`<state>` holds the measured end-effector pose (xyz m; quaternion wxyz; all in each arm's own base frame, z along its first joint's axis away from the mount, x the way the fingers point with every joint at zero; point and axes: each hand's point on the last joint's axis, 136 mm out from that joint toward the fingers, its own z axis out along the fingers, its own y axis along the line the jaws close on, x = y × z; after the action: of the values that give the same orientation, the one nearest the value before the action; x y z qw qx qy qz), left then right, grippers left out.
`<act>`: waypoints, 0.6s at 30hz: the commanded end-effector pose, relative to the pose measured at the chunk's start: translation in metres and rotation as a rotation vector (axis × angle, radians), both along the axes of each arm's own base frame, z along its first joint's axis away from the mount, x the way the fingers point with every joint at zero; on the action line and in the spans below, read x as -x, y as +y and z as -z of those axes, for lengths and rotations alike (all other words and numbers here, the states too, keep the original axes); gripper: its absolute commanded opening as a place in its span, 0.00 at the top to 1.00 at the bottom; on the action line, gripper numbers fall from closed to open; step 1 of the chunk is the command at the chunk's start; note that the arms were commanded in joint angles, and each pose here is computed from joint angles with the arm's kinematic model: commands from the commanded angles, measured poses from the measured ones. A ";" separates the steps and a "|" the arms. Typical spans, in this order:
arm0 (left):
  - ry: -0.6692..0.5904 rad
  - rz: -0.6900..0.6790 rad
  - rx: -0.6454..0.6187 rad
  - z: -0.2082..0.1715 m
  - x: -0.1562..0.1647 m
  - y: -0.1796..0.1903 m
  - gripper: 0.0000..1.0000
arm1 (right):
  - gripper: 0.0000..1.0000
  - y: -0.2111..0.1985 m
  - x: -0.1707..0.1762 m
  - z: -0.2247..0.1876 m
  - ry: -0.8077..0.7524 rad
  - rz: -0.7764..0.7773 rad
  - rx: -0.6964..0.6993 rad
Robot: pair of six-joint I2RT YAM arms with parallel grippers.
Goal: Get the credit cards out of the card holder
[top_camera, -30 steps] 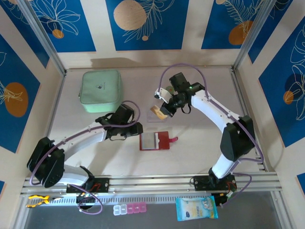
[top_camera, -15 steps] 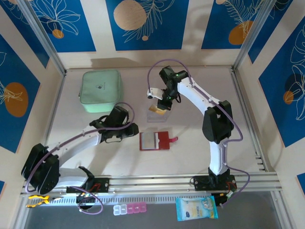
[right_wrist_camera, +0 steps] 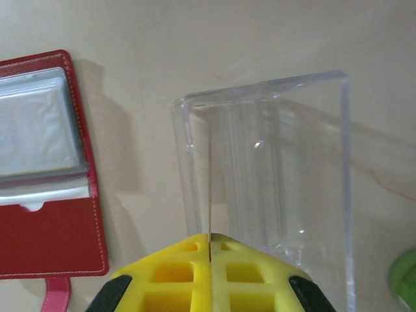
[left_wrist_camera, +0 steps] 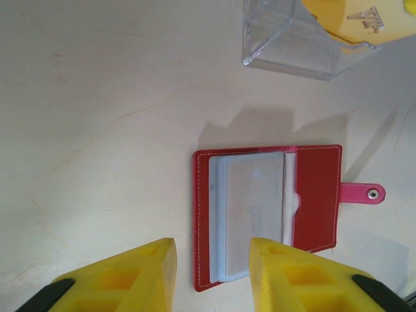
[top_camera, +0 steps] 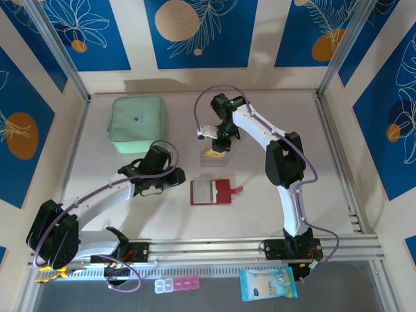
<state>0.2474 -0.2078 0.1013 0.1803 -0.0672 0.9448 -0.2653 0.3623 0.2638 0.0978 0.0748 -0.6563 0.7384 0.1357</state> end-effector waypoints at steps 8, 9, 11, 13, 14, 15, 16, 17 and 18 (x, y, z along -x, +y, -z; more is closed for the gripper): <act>0.014 -0.017 0.039 0.003 -0.002 0.003 0.65 | 1.00 0.007 0.022 0.016 0.141 -0.040 -0.004; 0.015 -0.016 0.043 0.003 -0.002 0.003 0.65 | 1.00 0.008 0.024 0.018 0.153 -0.041 -0.008; 0.018 -0.015 0.051 0.003 -0.003 0.002 0.65 | 1.00 0.009 0.026 0.023 0.170 -0.042 -0.009; 0.023 -0.016 0.057 0.005 -0.005 0.001 0.65 | 1.00 0.010 0.030 0.026 0.187 -0.045 -0.011; 0.024 -0.014 0.059 0.005 -0.006 0.000 0.65 | 1.00 0.011 0.032 0.028 0.195 -0.047 -0.014; 0.025 -0.013 0.060 0.005 -0.006 -0.001 0.65 | 1.00 0.011 0.033 0.029 0.200 -0.049 -0.016; 0.030 -0.013 0.062 0.006 -0.006 -0.001 0.65 | 1.00 0.012 0.034 0.030 0.204 -0.052 -0.019; 0.031 -0.012 0.065 0.006 -0.007 -0.002 0.65 | 1.00 0.012 0.035 0.032 0.207 -0.053 -0.021; 0.034 -0.014 0.070 0.007 -0.006 -0.002 0.65 | 1.00 0.013 0.037 0.033 0.212 -0.053 -0.020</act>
<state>0.2527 -0.2081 0.0967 0.1715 -0.0774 0.9402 -0.2839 0.3439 0.2712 0.0759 0.0280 -0.6556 0.7329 0.1797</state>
